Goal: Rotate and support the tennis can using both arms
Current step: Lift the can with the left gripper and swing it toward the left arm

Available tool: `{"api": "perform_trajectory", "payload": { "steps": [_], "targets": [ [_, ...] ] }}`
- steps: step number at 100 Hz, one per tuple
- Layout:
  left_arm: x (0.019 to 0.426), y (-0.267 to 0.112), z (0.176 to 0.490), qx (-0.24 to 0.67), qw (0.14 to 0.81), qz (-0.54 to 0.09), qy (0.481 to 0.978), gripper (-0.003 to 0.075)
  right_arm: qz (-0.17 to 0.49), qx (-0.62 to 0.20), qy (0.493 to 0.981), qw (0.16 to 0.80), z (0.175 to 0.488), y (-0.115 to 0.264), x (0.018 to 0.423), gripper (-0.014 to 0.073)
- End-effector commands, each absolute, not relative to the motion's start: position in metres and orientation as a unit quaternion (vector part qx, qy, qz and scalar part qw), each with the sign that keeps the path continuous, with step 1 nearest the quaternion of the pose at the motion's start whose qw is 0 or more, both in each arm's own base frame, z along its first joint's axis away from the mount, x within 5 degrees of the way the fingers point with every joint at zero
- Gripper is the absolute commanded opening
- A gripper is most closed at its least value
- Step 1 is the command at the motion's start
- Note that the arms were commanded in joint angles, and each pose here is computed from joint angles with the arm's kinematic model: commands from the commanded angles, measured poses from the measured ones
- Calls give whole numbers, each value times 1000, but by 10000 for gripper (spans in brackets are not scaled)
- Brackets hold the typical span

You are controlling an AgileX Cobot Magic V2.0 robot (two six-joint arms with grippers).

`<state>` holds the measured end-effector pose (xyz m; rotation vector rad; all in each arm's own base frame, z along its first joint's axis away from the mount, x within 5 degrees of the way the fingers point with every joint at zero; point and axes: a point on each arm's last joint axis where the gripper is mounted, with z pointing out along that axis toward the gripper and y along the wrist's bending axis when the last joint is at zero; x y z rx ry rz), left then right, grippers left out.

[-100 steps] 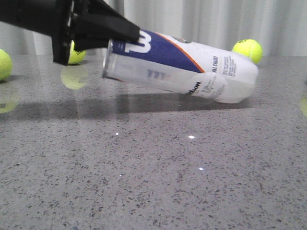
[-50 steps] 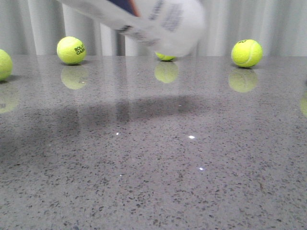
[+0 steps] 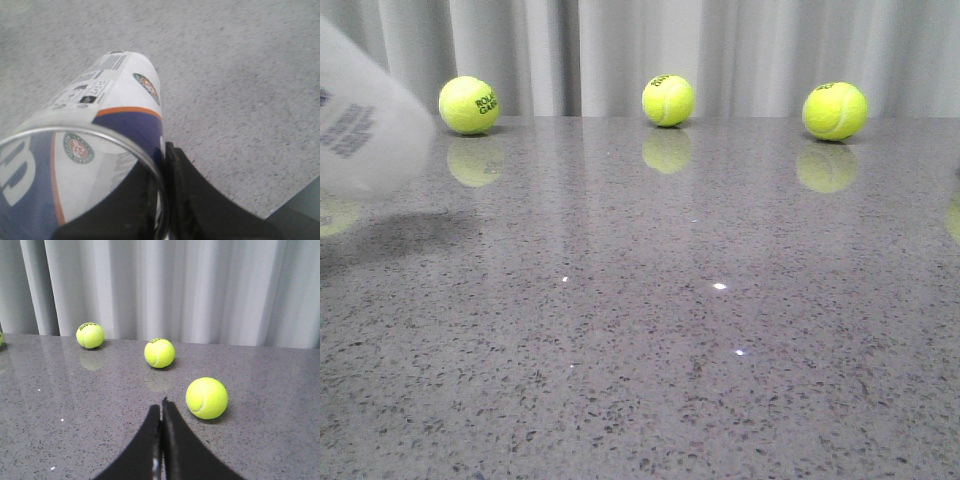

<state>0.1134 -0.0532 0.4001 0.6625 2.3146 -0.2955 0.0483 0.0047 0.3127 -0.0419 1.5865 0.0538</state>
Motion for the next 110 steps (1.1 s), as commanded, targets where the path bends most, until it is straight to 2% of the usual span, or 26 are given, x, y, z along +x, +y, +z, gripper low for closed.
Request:
{"api": "perform_trajectory", "payload": {
  "steps": [1,20,50,56,63,75,85,90,110],
  "targets": [
    [110,-50,417,236,378,-109,889,-21,23,-13,680,733,327,4,48,-70],
    [117,-44,412,231,341,-63,909,-21,23,-13,680,733,327,4,48,-70],
    [143,-52,401,232,300,-59,923,0,23,-13,680,733,327,4,48,-70],
    [147,-53,399,233,292,-59,926,51,23,-13,680,733,327,4,48,-70],
    [152,-54,396,233,284,-58,928,147,23,-13,680,733,327,4,48,-70],
    [157,-56,395,233,278,-60,930,373,23,-13,680,733,327,4,48,-70],
    [161,-58,403,232,293,-65,925,503,23,-13,680,733,327,4,48,-70],
    [163,-59,408,232,301,-67,923,526,23,-13,680,733,327,4,48,-70],
    [187,-66,420,233,310,-63,920,526,23,-13,680,733,327,4,48,-70]
  ]
}}
